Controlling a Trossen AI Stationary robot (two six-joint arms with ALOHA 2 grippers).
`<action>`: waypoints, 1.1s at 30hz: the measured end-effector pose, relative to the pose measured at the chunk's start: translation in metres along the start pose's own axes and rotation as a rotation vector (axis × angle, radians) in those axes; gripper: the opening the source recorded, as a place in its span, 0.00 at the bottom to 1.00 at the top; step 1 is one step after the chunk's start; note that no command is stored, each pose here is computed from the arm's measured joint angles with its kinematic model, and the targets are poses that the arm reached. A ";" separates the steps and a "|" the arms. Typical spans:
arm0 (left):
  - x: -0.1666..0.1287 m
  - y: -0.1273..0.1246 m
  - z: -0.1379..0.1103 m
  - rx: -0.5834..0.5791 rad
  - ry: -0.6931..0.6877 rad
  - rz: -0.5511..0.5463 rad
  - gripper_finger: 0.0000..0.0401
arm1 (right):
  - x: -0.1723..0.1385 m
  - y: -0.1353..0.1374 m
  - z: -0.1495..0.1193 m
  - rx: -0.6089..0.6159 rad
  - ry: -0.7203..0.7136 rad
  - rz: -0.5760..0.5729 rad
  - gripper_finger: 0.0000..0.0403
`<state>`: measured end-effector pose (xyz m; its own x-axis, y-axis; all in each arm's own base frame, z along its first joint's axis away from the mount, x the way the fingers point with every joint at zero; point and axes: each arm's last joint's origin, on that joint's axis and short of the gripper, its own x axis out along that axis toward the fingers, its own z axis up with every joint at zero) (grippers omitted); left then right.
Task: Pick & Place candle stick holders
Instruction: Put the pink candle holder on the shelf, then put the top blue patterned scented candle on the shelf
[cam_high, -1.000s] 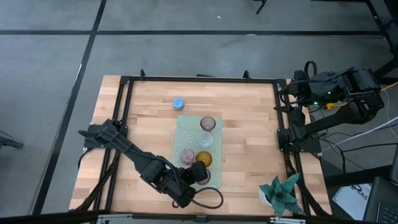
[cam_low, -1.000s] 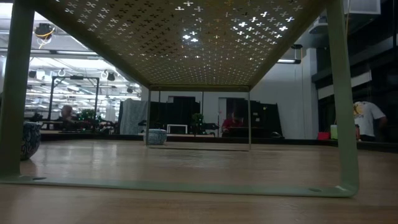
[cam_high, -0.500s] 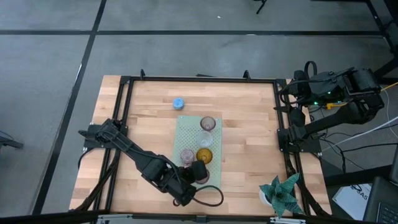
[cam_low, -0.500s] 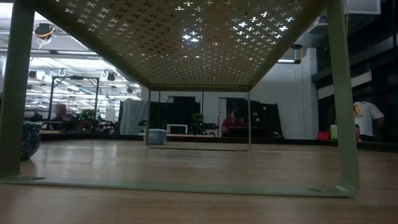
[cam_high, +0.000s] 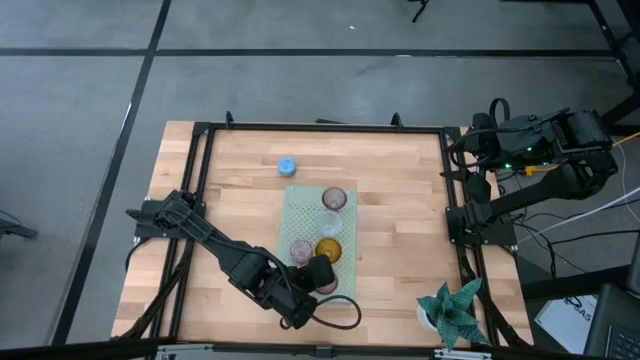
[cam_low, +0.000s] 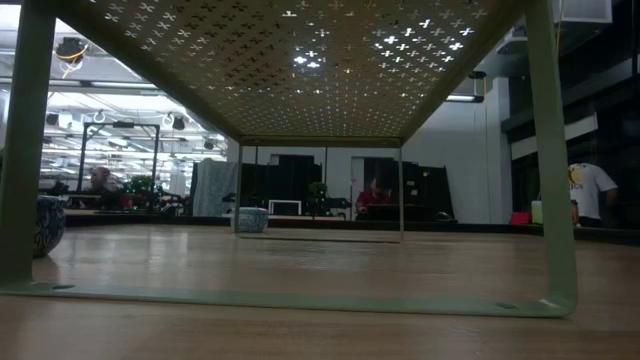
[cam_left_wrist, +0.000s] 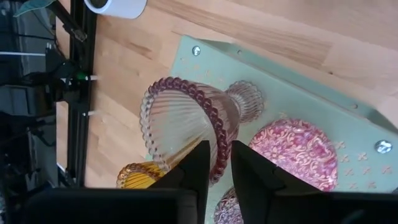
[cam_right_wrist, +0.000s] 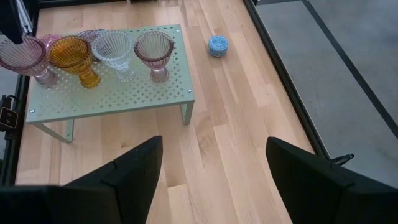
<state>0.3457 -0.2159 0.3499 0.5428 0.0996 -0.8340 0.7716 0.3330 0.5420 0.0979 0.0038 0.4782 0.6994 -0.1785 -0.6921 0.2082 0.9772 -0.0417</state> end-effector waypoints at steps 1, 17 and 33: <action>0.000 0.000 0.000 -0.012 -0.002 -0.002 0.16 | 0.000 0.000 0.000 0.000 0.000 0.000 0.72; -0.007 -0.003 0.002 -0.117 -0.028 -0.007 0.38 | 0.000 0.000 0.000 0.000 0.000 0.000 0.72; -0.091 0.003 -0.061 -0.648 -0.024 -0.006 0.40 | 0.000 0.000 0.000 0.000 0.000 0.000 0.72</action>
<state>0.2783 -0.1662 0.4216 0.5522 0.0780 -0.8301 0.4217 0.8327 0.3587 0.0979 0.0038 0.4782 0.6992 -0.1786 -0.6922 0.2082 0.9772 -0.0418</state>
